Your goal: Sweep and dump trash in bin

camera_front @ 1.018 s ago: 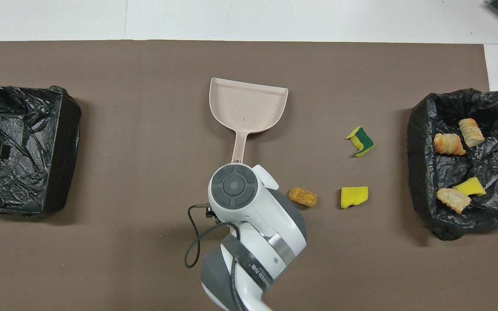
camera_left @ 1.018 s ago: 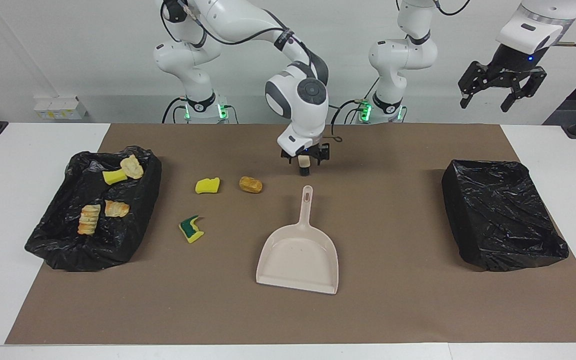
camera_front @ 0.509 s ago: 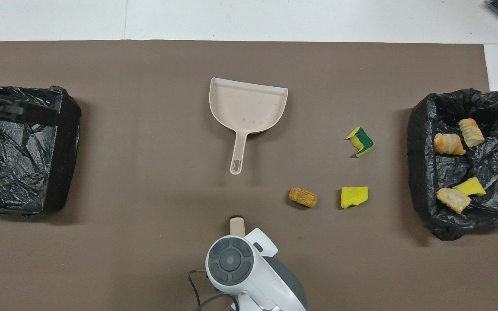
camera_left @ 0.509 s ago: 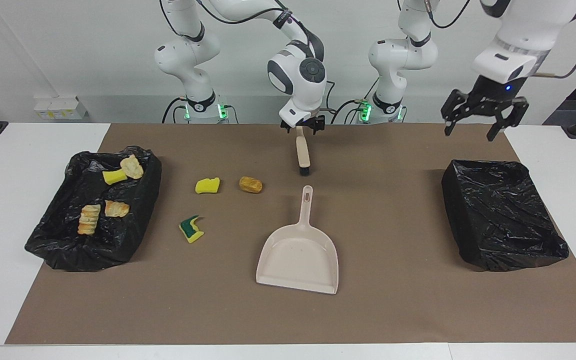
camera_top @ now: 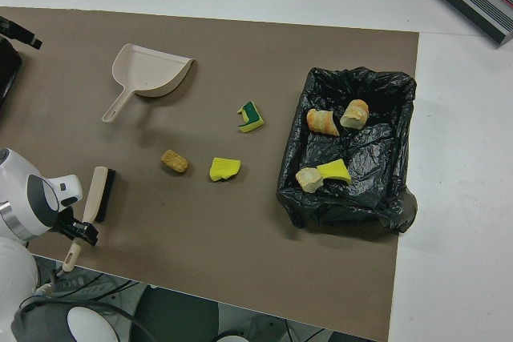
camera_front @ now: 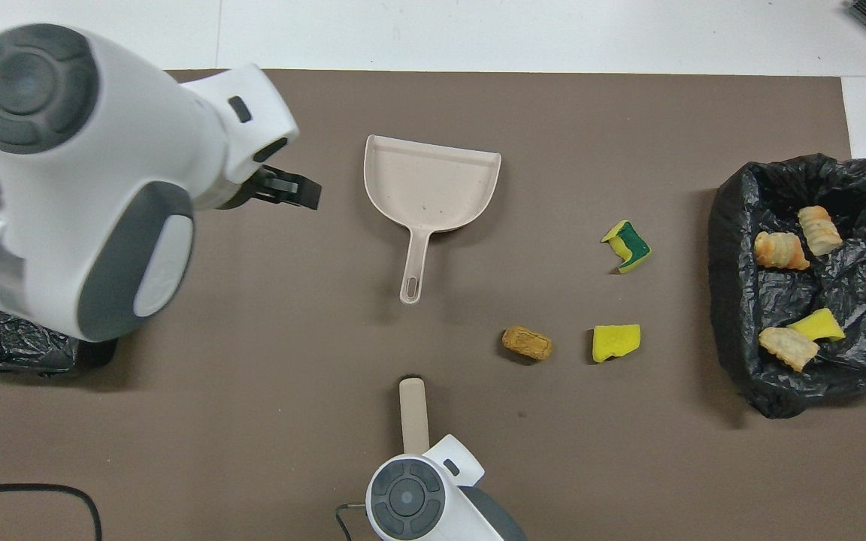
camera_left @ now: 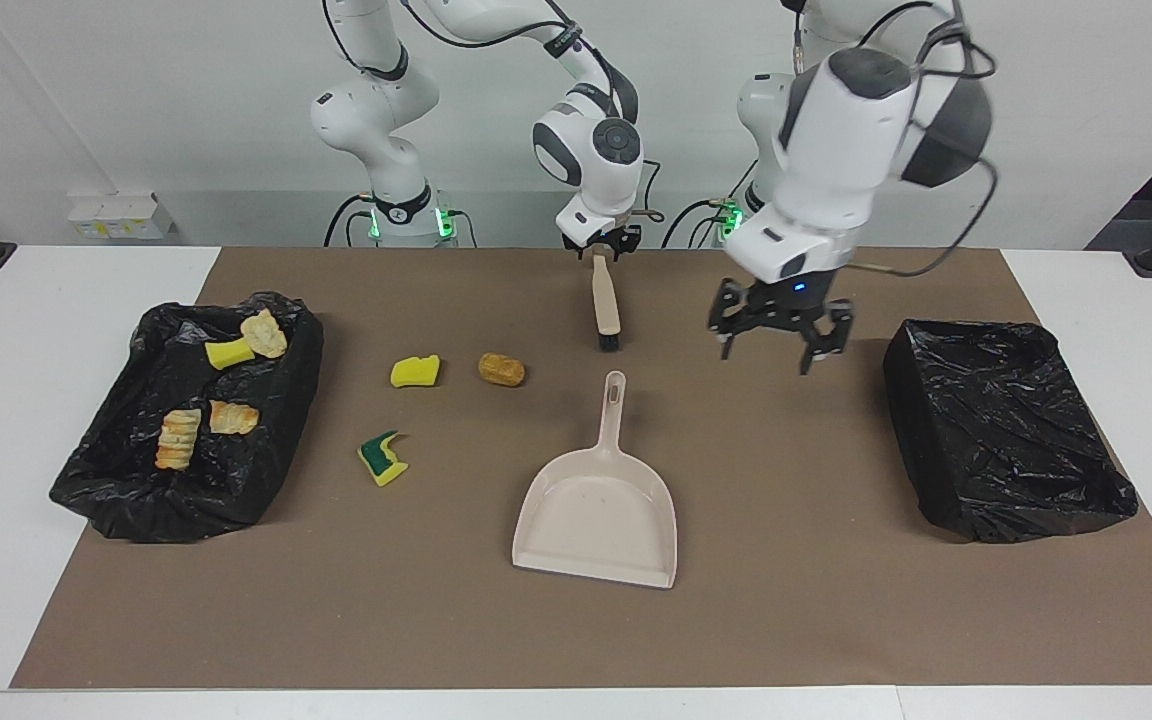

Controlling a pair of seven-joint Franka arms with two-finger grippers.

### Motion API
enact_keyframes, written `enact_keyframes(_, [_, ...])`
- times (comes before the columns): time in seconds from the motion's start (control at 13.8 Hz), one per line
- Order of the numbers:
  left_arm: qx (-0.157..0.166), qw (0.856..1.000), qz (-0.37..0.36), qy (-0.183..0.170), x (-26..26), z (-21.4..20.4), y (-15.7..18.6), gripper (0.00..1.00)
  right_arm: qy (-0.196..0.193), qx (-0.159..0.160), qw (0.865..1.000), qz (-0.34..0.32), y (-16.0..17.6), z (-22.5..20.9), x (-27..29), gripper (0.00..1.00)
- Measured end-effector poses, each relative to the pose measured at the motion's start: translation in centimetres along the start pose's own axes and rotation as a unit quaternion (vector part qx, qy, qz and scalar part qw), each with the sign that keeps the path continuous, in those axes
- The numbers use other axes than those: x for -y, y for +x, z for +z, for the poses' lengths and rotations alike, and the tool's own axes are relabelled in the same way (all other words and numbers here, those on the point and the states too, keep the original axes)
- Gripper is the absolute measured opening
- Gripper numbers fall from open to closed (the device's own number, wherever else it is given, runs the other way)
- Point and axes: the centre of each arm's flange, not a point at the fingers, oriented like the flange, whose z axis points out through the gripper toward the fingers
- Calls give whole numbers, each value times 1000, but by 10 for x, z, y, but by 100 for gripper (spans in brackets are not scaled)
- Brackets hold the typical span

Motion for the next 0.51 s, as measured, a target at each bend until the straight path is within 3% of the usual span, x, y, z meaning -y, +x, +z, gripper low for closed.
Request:
enact_keyframes(0.29, [0,1000,-28,-11,-88,94,0,100,16,8,1000,13,-2,-10,-2,64])
enact_keyframes(0.51, [1,1000,-27,-14,-101,125,-4,100,23,7,1000,16,-4,-22,-5,59])
